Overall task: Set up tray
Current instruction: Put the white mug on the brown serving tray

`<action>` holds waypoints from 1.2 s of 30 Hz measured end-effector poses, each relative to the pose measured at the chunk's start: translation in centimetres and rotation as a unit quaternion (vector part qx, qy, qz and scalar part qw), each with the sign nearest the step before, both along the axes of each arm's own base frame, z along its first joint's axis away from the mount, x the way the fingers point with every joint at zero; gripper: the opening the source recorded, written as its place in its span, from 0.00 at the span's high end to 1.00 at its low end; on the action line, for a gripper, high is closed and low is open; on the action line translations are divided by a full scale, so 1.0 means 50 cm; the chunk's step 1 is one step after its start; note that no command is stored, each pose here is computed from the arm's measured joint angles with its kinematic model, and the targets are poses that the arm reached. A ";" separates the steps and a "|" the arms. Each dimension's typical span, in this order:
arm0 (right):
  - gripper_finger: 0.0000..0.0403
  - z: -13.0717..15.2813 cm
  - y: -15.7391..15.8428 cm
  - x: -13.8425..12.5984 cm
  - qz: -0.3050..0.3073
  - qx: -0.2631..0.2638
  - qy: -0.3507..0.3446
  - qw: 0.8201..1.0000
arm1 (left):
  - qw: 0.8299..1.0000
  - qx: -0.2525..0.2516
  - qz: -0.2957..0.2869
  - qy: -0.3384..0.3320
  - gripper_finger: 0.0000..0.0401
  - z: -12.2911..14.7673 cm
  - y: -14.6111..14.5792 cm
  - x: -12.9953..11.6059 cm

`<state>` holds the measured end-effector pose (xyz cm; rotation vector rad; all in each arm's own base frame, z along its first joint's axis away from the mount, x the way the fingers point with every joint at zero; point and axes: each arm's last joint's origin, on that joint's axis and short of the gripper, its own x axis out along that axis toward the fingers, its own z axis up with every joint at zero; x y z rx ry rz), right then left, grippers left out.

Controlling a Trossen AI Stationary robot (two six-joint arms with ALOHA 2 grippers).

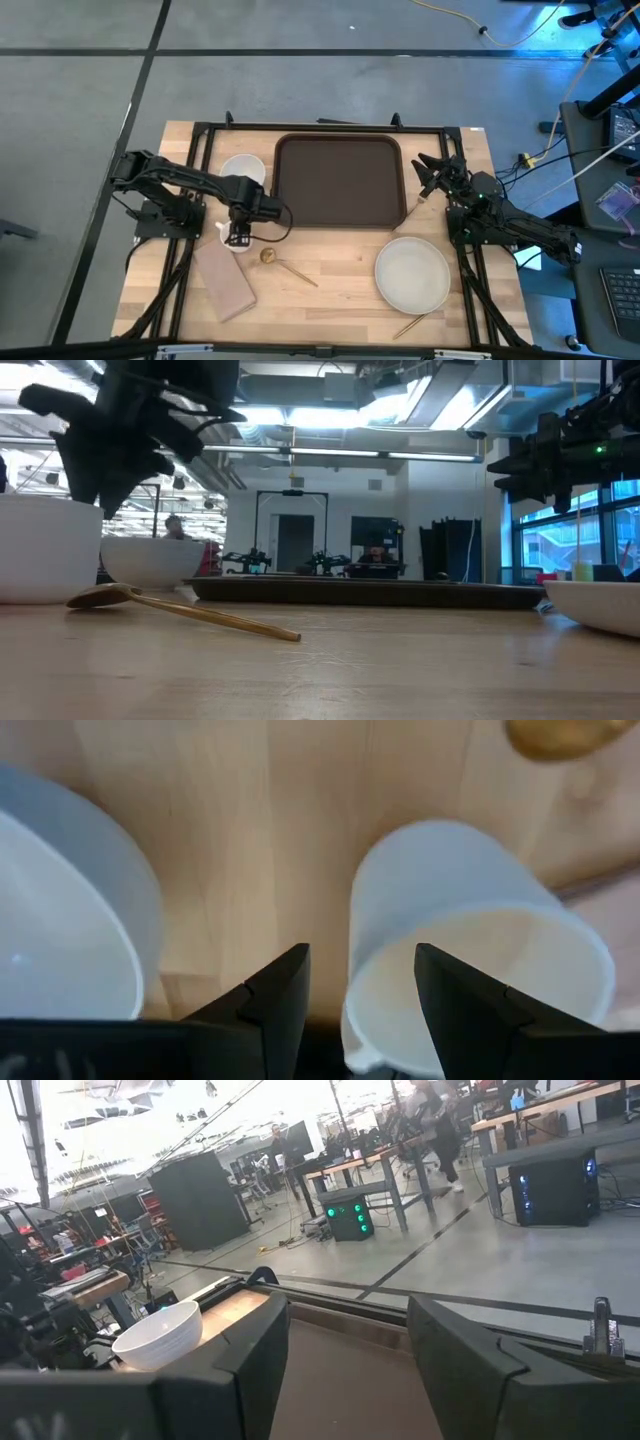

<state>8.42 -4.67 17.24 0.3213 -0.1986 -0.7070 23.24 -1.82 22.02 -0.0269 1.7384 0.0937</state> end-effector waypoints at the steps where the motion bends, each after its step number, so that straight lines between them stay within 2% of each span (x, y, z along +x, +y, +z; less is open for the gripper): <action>1: 0.49 0.000 0.000 0.000 0.000 0.000 0.000 1.000 | 1.000 0.002 -0.004 0.000 0.56 -0.002 0.000 -0.001; 6: 0.49 0.000 0.000 0.000 0.000 0.000 0.000 1.000 | 0.999 -0.001 -0.030 0.009 0.61 -0.010 0.001 -0.005; 14: 0.49 0.000 0.000 0.000 0.000 -0.001 0.001 1.000 | 0.998 -0.003 -0.050 -0.025 0.79 -0.012 0.001 0.008; 20: 0.49 0.000 0.000 0.000 0.000 -0.001 0.001 1.000 | 0.998 -0.007 -0.058 -0.022 0.92 -0.012 0.001 0.007; 22: 0.49 0.000 0.000 0.000 0.000 -0.002 0.001 1.000 | 0.998 -0.021 -0.055 -0.020 0.97 -0.012 0.001 0.006; 25: 0.49 0.000 0.000 0.000 0.000 -0.002 0.002 1.000 | 0.997 -0.055 -0.044 -0.025 0.98 -0.005 0.003 0.003; 28: 0.49 0.000 0.000 0.000 0.000 -0.002 0.002 1.000 | 0.996 -0.075 -0.025 -0.048 0.98 0.024 0.010 0.001; 31: 0.49 0.000 0.000 0.000 0.000 -0.002 0.002 1.000 | 0.993 -0.074 -0.010 -0.091 0.99 0.076 0.027 -0.006; 36: 0.49 0.000 0.000 0.000 0.000 -0.001 0.001 1.000 | 0.973 -0.030 0.039 -0.225 0.99 0.192 0.080 -0.009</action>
